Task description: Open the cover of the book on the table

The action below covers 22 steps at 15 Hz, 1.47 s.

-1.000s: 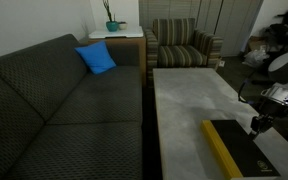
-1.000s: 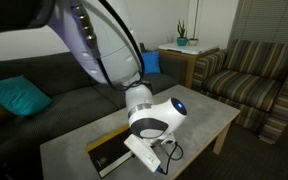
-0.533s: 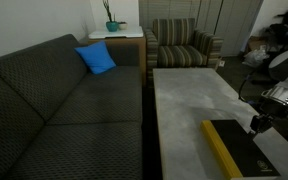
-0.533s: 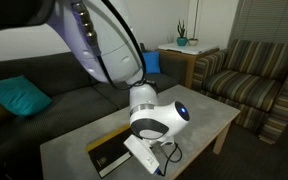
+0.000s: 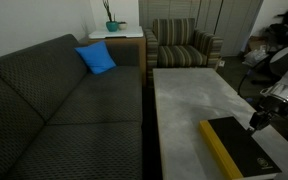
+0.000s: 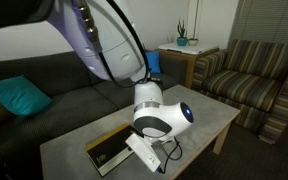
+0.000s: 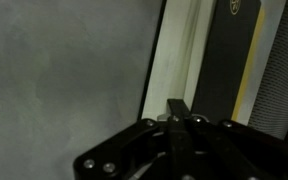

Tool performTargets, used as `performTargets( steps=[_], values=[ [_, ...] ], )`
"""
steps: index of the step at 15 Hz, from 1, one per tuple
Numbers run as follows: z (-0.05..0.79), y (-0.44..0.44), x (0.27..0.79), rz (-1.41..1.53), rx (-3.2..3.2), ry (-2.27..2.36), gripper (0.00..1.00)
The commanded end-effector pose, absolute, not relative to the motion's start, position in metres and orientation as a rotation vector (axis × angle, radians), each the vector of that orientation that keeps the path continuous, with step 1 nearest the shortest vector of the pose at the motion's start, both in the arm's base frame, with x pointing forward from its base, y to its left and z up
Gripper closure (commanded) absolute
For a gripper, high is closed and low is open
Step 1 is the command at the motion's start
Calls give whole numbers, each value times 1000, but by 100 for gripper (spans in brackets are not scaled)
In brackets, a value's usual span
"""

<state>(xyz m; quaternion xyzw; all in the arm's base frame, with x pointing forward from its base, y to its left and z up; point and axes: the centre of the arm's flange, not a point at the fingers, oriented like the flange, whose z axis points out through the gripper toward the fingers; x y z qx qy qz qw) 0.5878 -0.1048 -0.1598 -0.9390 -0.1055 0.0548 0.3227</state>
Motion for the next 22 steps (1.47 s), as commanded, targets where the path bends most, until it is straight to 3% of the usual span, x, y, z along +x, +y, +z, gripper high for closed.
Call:
performTargets(
  steps=[1,11,22],
  values=[
    [-194,-108,621,127,-2408,-320,100],
    [-155,-90,623,59,-2427,-371,100],
    [-142,-81,626,219,-2377,-471,100]
  ],
)
